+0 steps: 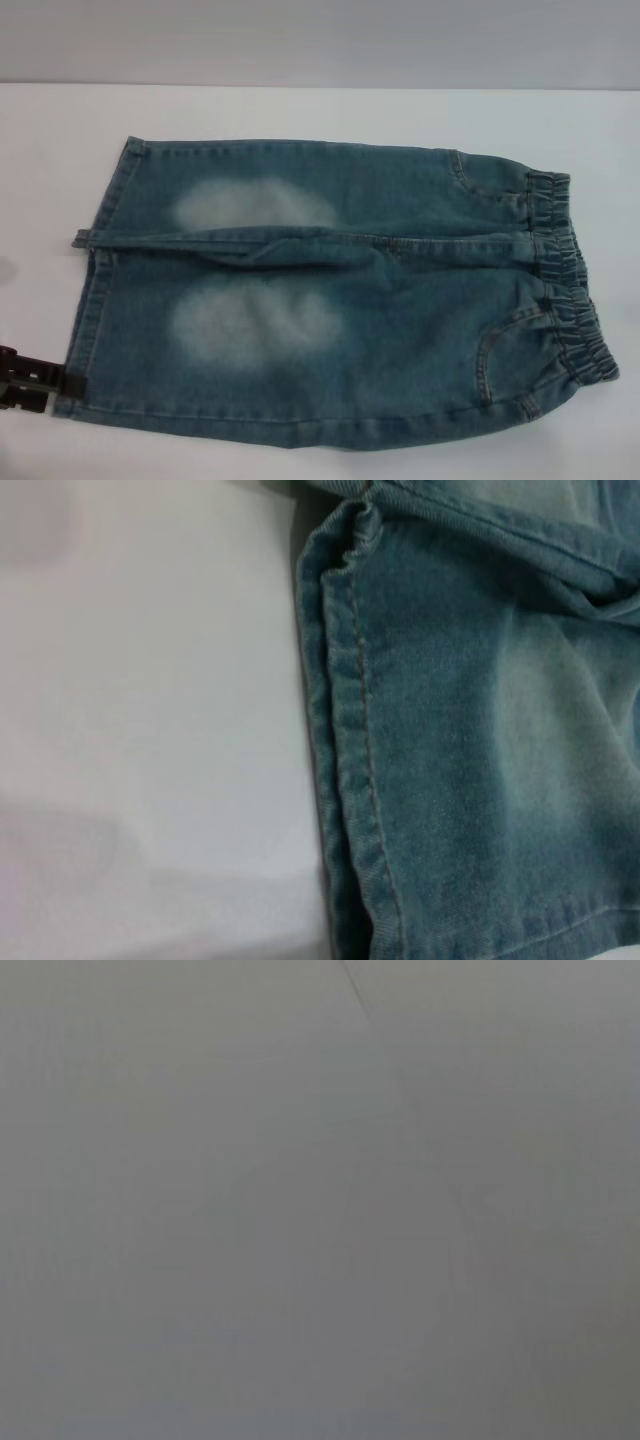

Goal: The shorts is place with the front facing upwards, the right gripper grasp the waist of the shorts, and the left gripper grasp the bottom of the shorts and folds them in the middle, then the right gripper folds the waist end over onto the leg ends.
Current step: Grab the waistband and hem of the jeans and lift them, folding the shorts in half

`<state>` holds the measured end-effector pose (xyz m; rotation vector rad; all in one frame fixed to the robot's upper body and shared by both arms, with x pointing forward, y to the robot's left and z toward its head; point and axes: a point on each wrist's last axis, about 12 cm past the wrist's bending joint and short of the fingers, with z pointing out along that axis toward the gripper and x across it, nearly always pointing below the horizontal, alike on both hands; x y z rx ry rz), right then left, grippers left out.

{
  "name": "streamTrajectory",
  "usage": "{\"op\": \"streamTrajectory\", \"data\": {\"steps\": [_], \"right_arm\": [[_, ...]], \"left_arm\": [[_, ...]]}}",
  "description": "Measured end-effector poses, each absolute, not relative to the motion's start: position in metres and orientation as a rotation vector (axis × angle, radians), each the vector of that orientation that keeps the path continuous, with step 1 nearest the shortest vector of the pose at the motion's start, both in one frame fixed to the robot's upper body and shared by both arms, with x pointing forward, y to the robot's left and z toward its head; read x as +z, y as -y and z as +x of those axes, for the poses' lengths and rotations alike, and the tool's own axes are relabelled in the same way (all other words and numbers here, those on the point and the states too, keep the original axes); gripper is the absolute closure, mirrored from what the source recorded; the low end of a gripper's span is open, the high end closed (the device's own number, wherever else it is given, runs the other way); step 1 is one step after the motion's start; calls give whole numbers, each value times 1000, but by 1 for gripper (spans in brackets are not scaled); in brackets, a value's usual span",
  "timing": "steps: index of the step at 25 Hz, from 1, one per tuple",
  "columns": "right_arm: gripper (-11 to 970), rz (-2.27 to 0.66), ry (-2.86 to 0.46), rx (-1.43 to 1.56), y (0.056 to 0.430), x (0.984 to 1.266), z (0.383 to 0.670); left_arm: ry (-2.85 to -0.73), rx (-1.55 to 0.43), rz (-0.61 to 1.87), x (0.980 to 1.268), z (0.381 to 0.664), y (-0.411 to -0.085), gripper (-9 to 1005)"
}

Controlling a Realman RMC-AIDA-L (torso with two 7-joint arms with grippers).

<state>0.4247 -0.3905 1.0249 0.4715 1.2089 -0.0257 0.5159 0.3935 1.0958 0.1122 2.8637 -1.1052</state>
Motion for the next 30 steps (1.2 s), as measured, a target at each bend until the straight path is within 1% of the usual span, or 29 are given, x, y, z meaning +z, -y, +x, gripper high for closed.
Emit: {"op": "streamTrajectory", "data": {"steps": [30], "right_arm": [[301,468,-1211,-21,389,1024,424]], "left_arm": [[-2880,-1113,141,1094,516,-388,153]]}}
